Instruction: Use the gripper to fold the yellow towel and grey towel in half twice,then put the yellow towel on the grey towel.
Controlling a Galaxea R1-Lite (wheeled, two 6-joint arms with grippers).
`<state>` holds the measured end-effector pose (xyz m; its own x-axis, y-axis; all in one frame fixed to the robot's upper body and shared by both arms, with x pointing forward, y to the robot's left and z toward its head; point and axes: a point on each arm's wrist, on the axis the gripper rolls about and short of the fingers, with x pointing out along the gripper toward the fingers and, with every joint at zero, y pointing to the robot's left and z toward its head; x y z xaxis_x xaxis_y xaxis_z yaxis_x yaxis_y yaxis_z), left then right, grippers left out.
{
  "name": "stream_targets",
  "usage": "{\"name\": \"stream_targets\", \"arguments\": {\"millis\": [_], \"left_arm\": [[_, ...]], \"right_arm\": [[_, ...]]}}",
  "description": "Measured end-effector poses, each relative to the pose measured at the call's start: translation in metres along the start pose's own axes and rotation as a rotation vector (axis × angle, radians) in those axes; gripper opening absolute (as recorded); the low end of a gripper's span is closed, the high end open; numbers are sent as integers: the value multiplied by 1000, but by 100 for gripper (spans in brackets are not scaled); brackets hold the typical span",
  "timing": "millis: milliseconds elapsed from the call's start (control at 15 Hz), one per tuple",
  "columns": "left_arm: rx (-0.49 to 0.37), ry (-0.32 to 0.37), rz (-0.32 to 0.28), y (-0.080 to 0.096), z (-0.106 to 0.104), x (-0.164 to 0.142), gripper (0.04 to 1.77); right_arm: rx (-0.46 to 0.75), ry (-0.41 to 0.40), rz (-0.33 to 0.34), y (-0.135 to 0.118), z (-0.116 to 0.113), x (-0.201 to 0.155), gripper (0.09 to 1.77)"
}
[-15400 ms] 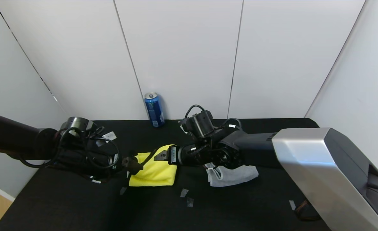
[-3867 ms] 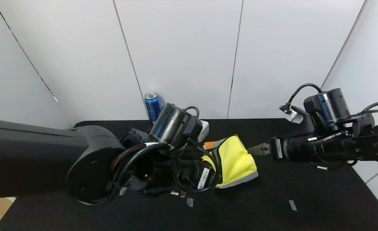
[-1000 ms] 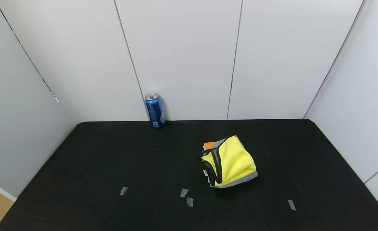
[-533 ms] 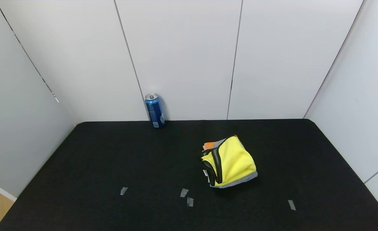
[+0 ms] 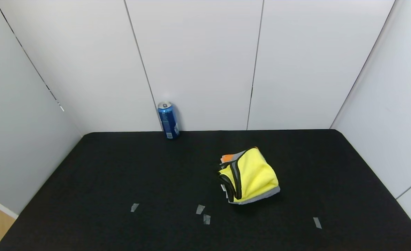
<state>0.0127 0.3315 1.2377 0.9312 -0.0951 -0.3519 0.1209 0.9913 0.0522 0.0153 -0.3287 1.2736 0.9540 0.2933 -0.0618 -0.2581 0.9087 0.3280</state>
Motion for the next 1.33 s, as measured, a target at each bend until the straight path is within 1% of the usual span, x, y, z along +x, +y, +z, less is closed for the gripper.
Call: {"name": "stream_targets", "arguments": {"millis": [133,200,333,467,533,667,800,1000,1133,1200,1333], "left_arm": [[-2,-54,6,0,-6,4,172],[-7,-73,9,0,-8,6,172],[-9,-86,14,0,-11,7,172],[-25,-151,19,0,-7,10,172],[-35,-184,23,1,-5,13,172],[-44,-224,31,2,-7,23,172],[-44,-244,33,3,-11,35,172],[-40,-293,37,4,-18,50,172],[-36,-330,42,4,-20,57,172],[-36,-338,44,4,-22,60,172],[-33,-330,46,4,-25,62,172]], "right_arm": [[-6,-26,-29,-3,-7,-2,171],[-8,-45,-59,-4,-9,-4,171],[-20,-89,-96,-5,-11,-6,171],[-32,-151,-142,-7,-10,-4,171],[-37,-180,-155,-8,-10,-1,171],[-45,-230,-173,-13,-13,8,171],[-56,-234,-185,-18,-19,15,171],[-134,-211,-203,-25,-31,27,171],[-172,-227,-207,-29,-36,33,171],[-188,-227,-223,-31,-39,35,171],[-231,-212,-242,-36,-46,41,171]]}}
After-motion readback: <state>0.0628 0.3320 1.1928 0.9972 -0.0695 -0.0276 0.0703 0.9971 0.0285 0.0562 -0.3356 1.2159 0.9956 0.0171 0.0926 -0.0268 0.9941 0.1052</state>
